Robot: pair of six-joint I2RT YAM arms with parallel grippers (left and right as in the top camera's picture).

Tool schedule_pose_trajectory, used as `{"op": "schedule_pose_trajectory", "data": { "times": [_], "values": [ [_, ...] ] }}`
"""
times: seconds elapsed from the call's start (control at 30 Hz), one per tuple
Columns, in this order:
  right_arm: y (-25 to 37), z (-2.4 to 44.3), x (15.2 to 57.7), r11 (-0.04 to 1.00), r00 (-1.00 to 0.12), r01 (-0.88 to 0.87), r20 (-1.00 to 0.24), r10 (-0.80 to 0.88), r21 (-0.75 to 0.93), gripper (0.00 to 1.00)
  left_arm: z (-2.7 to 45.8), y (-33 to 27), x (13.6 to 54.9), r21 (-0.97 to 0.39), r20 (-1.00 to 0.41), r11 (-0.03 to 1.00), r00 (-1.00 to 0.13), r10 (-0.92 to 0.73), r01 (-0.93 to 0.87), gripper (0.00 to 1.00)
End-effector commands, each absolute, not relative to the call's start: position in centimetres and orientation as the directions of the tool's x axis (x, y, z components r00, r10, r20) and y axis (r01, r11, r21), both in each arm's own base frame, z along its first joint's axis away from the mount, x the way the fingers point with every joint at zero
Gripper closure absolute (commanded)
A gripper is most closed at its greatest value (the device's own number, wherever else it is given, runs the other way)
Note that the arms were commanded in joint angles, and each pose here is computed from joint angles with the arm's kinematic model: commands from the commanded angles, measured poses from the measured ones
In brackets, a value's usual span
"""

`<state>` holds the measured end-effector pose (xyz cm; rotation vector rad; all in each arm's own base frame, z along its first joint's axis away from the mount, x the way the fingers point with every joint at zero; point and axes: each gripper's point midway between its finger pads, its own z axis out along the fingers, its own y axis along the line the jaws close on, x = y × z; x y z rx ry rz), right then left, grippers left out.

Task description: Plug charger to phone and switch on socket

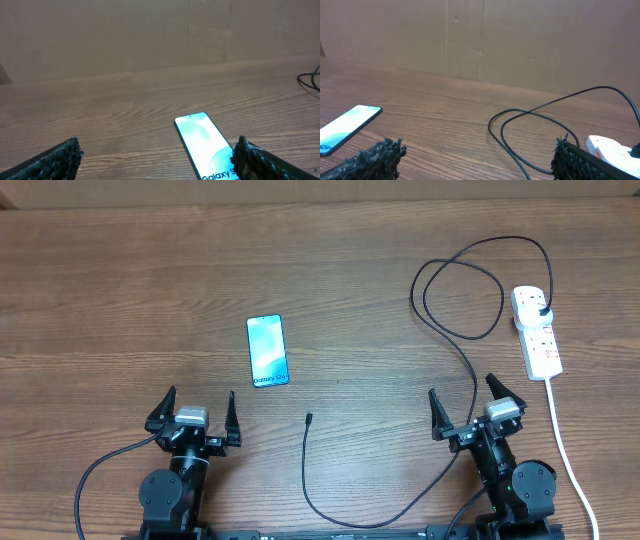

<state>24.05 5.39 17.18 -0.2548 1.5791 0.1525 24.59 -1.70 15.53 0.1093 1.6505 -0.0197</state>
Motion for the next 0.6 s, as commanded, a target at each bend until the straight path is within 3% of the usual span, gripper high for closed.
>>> {"op": "schedule_pose_trajectory", "data": {
  "times": [0.0,0.57],
  "values": [
    [5.35,16.71,24.14,0.965,-0.018,-0.252,-0.997,-0.072,-0.065,0.00,15.31,-1.84,24.60,0.068,-0.994,0.994,-0.083,0.076,0.091,0.00],
    [5.34,17.17,24.03,0.966,0.002,-0.251,-0.998,-0.069,-0.068,0.00,15.32,-1.84,24.60,0.068,-0.994,0.994,-0.082,0.076,0.091,0.00]
  ]
}}
